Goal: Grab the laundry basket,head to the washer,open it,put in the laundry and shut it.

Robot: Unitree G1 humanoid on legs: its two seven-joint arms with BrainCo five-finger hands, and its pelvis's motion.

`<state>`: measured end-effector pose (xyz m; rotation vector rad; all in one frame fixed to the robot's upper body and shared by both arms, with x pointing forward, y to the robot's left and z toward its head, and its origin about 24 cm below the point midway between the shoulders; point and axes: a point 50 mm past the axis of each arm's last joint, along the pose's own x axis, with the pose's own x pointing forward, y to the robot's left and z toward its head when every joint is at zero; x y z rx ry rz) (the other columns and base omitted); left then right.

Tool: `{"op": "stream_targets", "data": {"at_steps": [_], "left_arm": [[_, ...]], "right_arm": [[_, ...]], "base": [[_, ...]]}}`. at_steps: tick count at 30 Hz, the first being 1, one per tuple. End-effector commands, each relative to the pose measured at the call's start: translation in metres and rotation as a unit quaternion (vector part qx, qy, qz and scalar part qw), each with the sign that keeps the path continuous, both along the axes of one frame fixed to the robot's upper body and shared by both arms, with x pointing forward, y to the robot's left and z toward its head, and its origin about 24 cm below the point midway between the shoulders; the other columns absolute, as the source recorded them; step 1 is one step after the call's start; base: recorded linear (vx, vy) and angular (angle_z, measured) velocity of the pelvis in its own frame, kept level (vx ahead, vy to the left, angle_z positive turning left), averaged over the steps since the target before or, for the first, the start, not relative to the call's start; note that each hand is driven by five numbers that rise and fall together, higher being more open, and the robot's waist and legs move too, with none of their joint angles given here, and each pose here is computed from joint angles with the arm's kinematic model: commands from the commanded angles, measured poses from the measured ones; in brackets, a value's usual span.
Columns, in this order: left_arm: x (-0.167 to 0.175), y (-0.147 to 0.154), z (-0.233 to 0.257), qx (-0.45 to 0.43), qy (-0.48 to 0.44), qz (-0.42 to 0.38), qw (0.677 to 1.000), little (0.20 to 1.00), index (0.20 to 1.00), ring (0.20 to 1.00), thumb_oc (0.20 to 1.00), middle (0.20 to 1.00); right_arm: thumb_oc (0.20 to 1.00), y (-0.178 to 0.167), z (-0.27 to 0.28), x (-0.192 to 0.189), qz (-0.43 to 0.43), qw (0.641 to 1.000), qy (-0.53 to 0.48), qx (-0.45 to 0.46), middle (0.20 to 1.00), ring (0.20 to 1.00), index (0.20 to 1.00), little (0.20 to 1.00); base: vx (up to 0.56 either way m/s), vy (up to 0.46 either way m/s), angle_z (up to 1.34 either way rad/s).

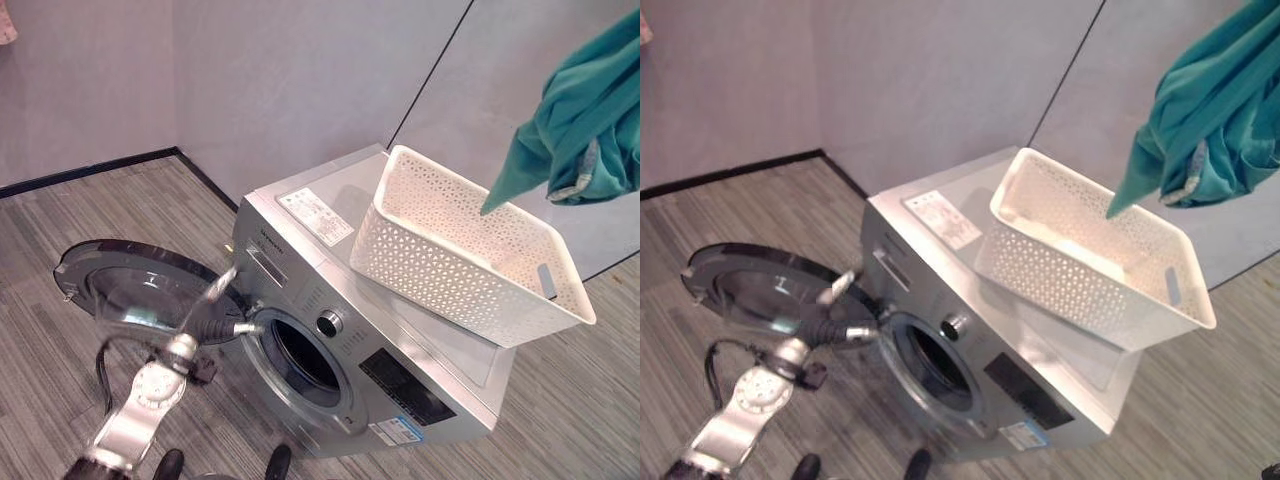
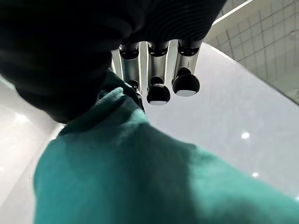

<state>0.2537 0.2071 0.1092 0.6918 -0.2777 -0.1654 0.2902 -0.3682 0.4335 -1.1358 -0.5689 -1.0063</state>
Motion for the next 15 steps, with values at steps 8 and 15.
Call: {"op": "stream_targets", "data": {"at_steps": [8, 15], "left_arm": [[0.050, -0.064, 0.118, -0.054, -0.248, -0.052, 0.966, 1.000, 1.000, 1.000, 1.000, 1.000], [0.095, -0.136, 0.099, -0.176, -0.080, -0.143, 0.971, 1.000, 1.000, 1.000, 1.000, 1.000]], "right_arm": [[0.200, 0.028, 0.042, 0.003, 0.025, 0.997, -0.059, 0.047, 0.200, 0.200, 0.200, 0.200], [0.200, 0.075, 0.049, 0.030, 0.105, 0.990, -0.064, 0.063, 0.200, 0.200, 0.200, 0.200]], "base": [[-0.05, 0.030, -0.07], [-0.03, 0.019, -0.06]]}}
